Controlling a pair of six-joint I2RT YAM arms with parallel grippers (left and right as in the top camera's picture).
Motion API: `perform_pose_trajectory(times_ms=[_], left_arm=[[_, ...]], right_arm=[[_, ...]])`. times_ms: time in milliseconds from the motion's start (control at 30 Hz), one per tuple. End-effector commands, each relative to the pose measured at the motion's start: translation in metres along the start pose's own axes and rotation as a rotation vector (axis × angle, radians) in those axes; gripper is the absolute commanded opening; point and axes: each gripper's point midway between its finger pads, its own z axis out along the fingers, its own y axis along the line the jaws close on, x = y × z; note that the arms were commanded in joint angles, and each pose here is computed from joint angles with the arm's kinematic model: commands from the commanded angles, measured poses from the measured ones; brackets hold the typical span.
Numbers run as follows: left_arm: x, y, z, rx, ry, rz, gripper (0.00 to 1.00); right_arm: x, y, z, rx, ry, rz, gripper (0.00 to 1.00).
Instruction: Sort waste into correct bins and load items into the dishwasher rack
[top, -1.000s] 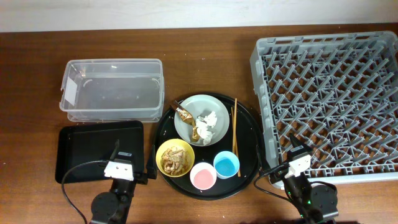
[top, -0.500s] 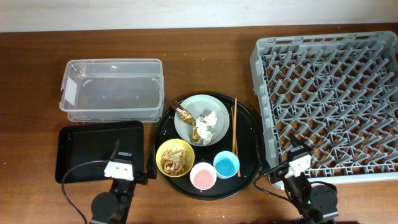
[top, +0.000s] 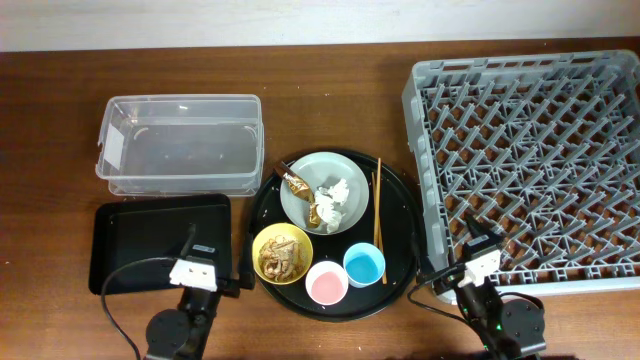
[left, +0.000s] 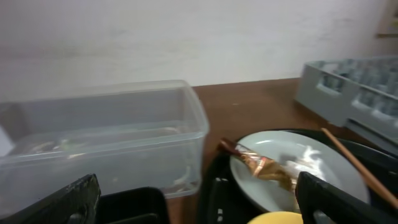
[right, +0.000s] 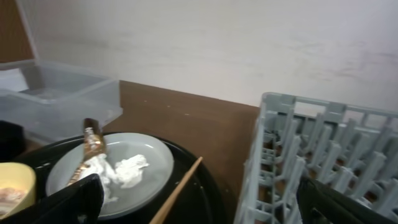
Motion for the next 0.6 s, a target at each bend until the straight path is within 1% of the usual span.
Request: perform_pose_trajectory(times_ms=[0,33,100,133,200,300,333,367,433,500,533,567], left_arm=[[-0.023,-0.035,-0.005,0.204,-0.093,0.018,0.99],[-0.049,-0.042,-0.012,0.241,-0.171,0.029,0.99],[-0.080,-0.040,-0.019,0.227,-0.212,0.033,0.99],[-0.096,-0.038,-0.022,0.216,-0.160,0.023,0.99],[-0.105,-0.038,-0.021,0.216,-0.030,0.008,0.99],[-0.114,-0.039,-0.009,0.212,0.284,-0.028,0.99],[-0.119,-0.039,-0.004,0.213,0.367,-0.038,0.99],[-0.128,-0.039,0.005,0.210,0.472,-0.050,0.99],[-0.137,-0.049,0.020,0.257,0.600,-0.091,0.99],[-0.140,-0.072,0.031,0.390,0.666,-0.165,1.00],[-0.136,-0.076,0.037,0.414,0.682,-0.178,1.00],[-0.121,-0.079,0.046,0.424,0.740,-0.197,1.00]], right_arm=[[-0.017,0.028,-0.004,-0.165,-0.055,0.089,0.98],[-0.039,0.028,-0.008,-0.169,-0.092,0.163,0.98],[-0.072,0.027,-0.016,-0.172,-0.153,0.162,0.98],[-0.092,0.026,-0.022,-0.160,-0.159,0.161,0.98],[-0.108,0.021,-0.025,-0.127,-0.102,0.179,0.98],[-0.121,0.014,-0.021,-0.087,0.084,0.227,0.98],[-0.123,0.013,-0.018,-0.084,0.146,0.242,0.98],[-0.129,0.012,-0.012,-0.079,0.249,0.267,0.98],[-0.133,0.009,0.001,-0.072,0.379,0.297,0.98],[-0.131,0.016,0.013,-0.117,0.482,0.333,0.98],[-0.127,0.019,0.015,-0.132,0.526,0.349,0.98],[-0.124,0.018,0.019,-0.129,0.568,0.361,0.98]])
